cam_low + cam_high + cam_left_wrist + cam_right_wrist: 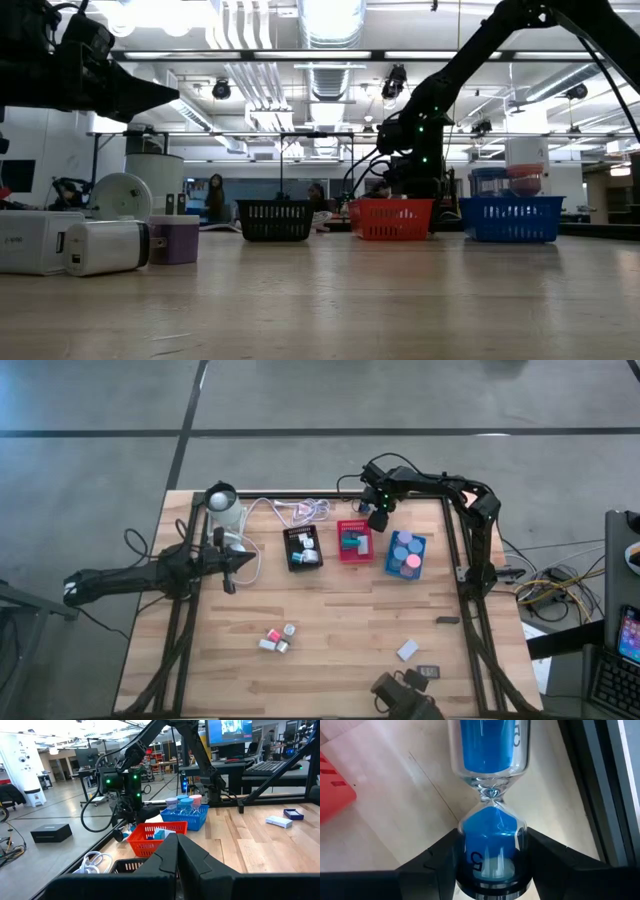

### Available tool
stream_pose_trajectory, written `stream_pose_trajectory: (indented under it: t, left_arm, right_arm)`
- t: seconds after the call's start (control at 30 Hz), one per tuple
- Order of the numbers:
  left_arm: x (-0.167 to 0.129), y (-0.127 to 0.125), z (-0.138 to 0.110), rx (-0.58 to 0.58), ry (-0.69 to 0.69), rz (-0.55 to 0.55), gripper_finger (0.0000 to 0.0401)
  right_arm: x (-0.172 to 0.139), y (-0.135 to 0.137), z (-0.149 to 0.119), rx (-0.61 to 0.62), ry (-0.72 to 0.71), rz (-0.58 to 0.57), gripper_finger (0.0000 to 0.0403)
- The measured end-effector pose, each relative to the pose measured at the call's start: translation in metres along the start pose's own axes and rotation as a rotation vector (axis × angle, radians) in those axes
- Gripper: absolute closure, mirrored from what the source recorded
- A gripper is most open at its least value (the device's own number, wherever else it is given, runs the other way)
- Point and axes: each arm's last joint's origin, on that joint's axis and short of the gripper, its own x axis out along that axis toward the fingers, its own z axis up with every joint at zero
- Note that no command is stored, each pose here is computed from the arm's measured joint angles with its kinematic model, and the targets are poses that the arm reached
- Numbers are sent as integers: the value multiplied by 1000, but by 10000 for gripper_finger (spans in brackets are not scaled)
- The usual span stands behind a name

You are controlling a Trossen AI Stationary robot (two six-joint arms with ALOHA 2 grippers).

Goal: Pick & Place Office items
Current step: Put the blue hourglass into the blue bin

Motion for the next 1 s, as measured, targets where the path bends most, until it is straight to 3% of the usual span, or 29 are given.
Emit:
stream_pose_trajectory:
  t: [0.23,0.57,0.87,1.0]
  left_arm:
    - [0,0,0,1,0,0,396]
    - [0,0,0,1,0,0,396]
    - [0,0,0,-2,-1,0,396]
    - [0,0,0,-6,-1,0,396]
  right_arm:
    - [-17,-1,1,42,-48,-14,217]
    - [-94,7,-9,52,-255,-58,217]
    - [-179,53,-33,-60,-520,-60,218]
    - [-210,81,-46,-142,-677,0,218]
